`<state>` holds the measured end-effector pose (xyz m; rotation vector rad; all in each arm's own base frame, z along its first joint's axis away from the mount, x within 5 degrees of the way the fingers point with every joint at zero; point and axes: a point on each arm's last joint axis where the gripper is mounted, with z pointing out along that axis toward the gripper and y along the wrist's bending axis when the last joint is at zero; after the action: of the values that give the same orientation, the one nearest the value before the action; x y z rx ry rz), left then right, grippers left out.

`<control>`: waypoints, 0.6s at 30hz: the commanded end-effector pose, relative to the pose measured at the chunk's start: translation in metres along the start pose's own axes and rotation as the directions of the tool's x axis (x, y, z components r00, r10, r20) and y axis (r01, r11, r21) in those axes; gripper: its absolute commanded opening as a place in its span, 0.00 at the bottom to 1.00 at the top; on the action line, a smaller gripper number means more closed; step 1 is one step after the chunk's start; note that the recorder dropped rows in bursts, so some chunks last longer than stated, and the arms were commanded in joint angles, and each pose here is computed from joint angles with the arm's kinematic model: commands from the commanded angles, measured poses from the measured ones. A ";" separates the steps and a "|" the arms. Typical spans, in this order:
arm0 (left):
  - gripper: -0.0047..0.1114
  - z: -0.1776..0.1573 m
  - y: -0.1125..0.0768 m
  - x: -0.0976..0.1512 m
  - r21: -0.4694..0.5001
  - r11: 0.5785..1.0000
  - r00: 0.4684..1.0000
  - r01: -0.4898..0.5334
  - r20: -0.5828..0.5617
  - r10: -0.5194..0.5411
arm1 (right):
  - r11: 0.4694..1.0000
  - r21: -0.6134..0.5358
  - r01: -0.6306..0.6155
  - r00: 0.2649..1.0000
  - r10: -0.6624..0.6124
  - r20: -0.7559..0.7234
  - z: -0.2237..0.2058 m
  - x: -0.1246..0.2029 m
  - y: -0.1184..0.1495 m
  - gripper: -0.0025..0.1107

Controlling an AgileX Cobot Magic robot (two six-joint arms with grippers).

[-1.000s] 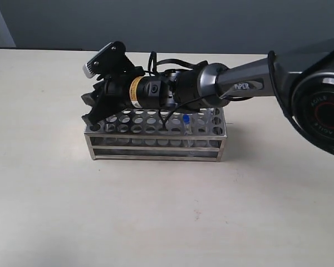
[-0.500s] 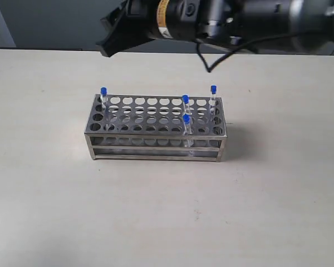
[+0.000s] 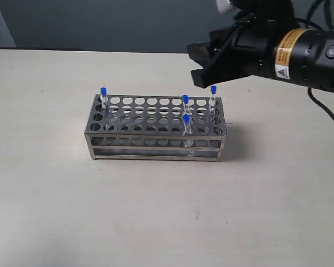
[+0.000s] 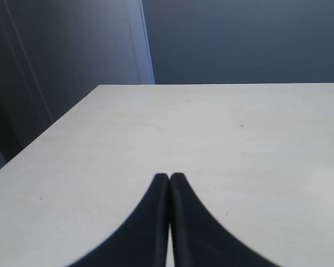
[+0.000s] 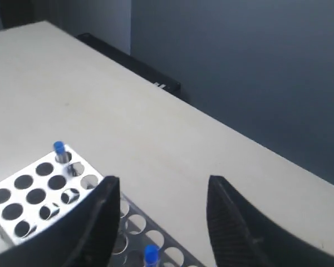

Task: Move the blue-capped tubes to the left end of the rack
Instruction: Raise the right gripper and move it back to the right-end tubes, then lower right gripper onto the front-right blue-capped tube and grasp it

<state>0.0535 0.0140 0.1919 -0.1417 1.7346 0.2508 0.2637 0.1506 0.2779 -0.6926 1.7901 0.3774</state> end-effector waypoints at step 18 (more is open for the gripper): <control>0.04 0.000 0.000 0.000 -0.001 1.000 1.000 0.006 0.010 -0.006 | 0.972 0.211 -0.105 0.992 0.089 0.085 0.058 0.099 -0.059 0.44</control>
<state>0.0535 0.0140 0.1919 -0.1417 1.7346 0.2508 0.3187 0.1168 0.1822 -0.4815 1.7764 0.3013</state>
